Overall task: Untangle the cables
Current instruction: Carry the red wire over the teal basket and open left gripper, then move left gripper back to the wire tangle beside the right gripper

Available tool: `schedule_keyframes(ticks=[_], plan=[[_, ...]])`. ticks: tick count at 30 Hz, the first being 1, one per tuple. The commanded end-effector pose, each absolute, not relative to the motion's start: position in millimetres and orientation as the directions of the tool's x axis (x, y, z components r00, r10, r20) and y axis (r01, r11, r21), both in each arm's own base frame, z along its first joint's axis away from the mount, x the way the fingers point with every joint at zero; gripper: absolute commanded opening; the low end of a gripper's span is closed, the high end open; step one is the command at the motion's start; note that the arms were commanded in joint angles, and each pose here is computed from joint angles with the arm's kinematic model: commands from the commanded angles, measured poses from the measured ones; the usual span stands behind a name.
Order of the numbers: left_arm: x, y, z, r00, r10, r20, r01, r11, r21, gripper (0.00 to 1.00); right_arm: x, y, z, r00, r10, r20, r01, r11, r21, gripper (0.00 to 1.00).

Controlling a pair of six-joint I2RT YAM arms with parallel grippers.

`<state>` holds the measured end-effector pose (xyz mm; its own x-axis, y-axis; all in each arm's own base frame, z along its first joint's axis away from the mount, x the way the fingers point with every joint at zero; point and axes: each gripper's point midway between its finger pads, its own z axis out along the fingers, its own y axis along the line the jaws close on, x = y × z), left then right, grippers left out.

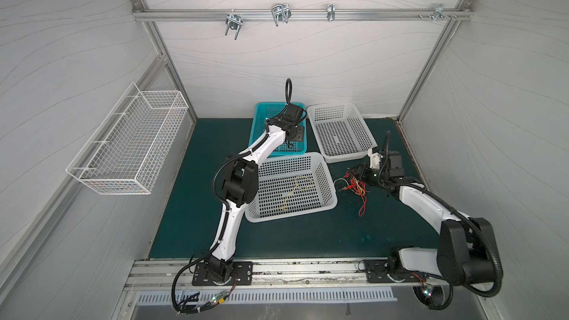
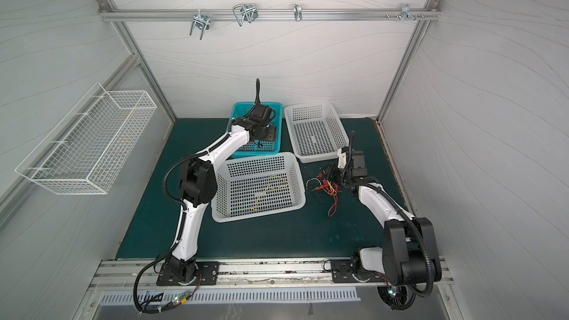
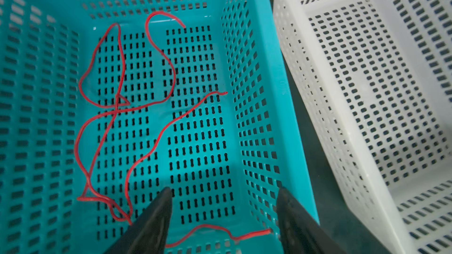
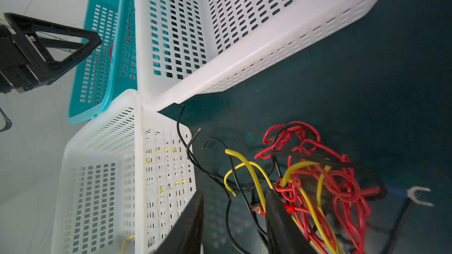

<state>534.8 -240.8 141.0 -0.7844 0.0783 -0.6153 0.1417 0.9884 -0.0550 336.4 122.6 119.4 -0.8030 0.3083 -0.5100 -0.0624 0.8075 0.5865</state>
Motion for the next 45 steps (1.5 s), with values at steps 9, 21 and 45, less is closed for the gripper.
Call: schedule_keyframes(ticks=[9,21,45], plan=[[518.2,-242.3,200.4,-0.724,0.028,-0.689,0.162,0.978,-0.13,0.99,329.5,107.9,128.4,-0.782,0.305,-0.543,-0.025,0.855,0.518,0.42],[444.9,-330.5,219.0,-0.572,0.258,-0.779,0.496,0.865,-0.078,0.99,309.2,99.8,115.1,-0.828,0.267,-0.494,0.005,0.883,0.469,0.41],[391.0,-387.9,223.0,-0.49,0.297,-0.82,0.65,0.751,-0.116,0.99,315.5,115.1,97.2,-0.853,0.254,-0.456,0.008,0.88,0.474,0.0]])
